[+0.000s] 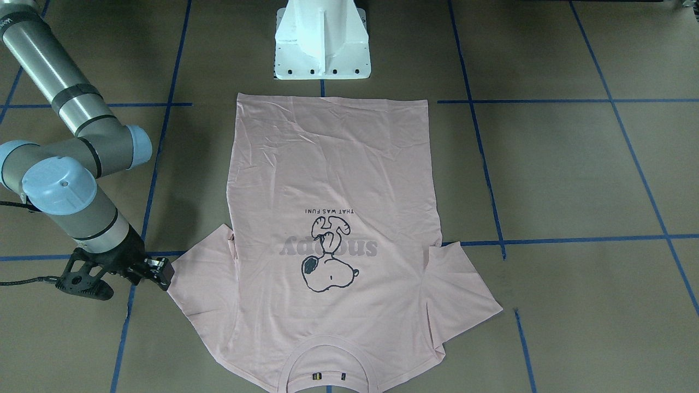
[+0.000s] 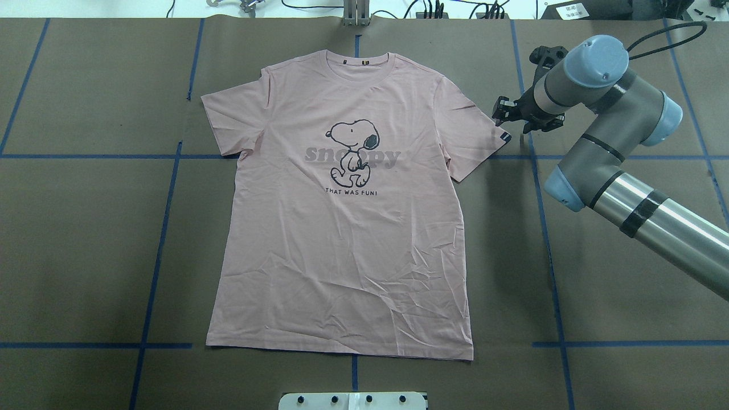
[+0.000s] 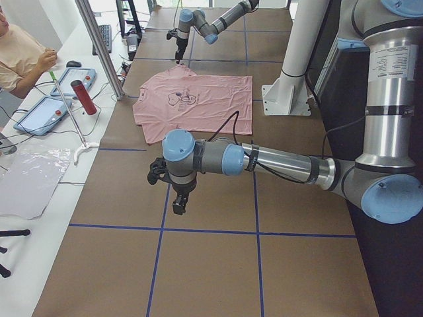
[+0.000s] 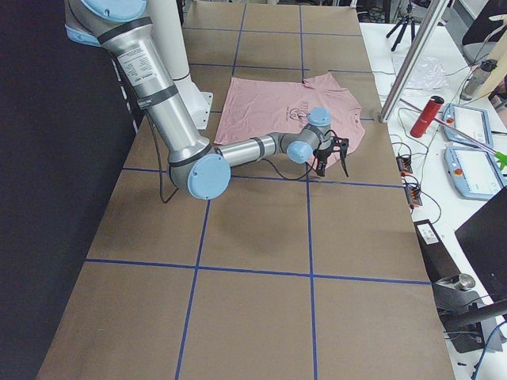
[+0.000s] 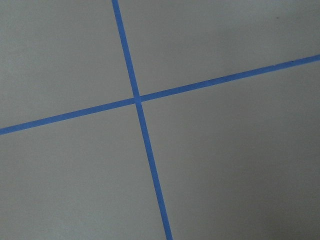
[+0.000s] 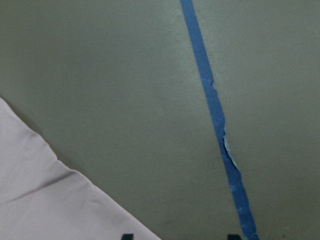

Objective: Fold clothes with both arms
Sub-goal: 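Grasp the sleeve nearest the right gripper and fold it toward the collar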

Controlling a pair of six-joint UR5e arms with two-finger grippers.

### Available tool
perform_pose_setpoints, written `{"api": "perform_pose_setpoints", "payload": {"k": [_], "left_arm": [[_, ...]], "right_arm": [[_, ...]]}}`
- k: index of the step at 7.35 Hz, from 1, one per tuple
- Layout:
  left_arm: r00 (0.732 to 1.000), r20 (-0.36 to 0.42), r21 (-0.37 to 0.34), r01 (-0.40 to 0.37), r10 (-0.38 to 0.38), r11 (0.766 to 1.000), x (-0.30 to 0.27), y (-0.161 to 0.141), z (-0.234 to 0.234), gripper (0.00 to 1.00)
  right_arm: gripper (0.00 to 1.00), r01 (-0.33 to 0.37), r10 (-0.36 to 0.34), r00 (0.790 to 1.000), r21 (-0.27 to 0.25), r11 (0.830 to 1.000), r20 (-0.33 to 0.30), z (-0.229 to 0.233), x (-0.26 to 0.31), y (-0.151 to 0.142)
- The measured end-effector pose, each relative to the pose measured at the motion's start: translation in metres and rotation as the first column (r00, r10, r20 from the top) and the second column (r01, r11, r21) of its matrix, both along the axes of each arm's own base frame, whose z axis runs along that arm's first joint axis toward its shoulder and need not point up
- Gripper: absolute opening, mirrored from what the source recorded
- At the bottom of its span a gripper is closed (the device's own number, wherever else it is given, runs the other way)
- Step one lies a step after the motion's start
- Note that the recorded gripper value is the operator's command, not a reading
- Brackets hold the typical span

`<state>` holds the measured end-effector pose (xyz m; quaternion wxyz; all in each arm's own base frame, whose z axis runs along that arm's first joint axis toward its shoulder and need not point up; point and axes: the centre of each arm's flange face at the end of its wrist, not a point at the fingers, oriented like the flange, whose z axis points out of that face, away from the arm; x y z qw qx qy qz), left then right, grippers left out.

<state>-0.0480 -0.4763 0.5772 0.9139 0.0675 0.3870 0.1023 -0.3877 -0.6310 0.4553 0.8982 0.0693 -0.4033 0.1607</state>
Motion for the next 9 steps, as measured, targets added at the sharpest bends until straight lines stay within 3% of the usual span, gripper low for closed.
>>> {"api": "perform_pose_setpoints", "payload": {"k": [5,6,7,8,9], "left_arm": [[1.0,0.0,-0.003,-0.001,0.001,1.0,0.0,0.001,0.002,1.0],[1.0,0.0,-0.003,-0.001,0.001,1.0,0.0,0.002,0.002,1.0],[1.0,0.0,-0.003,-0.001,0.001,1.0,0.0,0.002,0.002,1.0],[1.0,0.0,-0.003,-0.001,0.001,1.0,0.0,0.002,0.002,1.0],[1.0,0.0,-0.004,-0.001,0.001,1.0,0.0,0.002,0.002,1.0]], "right_arm": [[0.66,0.011,-0.011,1.0,-0.002,1.0,0.001,0.001,-0.009,0.005],[0.47,0.013,-0.013,1.0,-0.002,1.0,0.002,0.0,-0.01,0.006],[0.13,0.013,-0.013,1.0,-0.003,1.0,0.003,0.0,-0.011,0.007],[0.0,0.013,-0.013,1.0,-0.005,1.0,0.004,0.0,-0.012,0.008],[0.0,0.013,-0.013,1.0,-0.007,1.0,0.005,0.0,-0.012,0.008]]}}
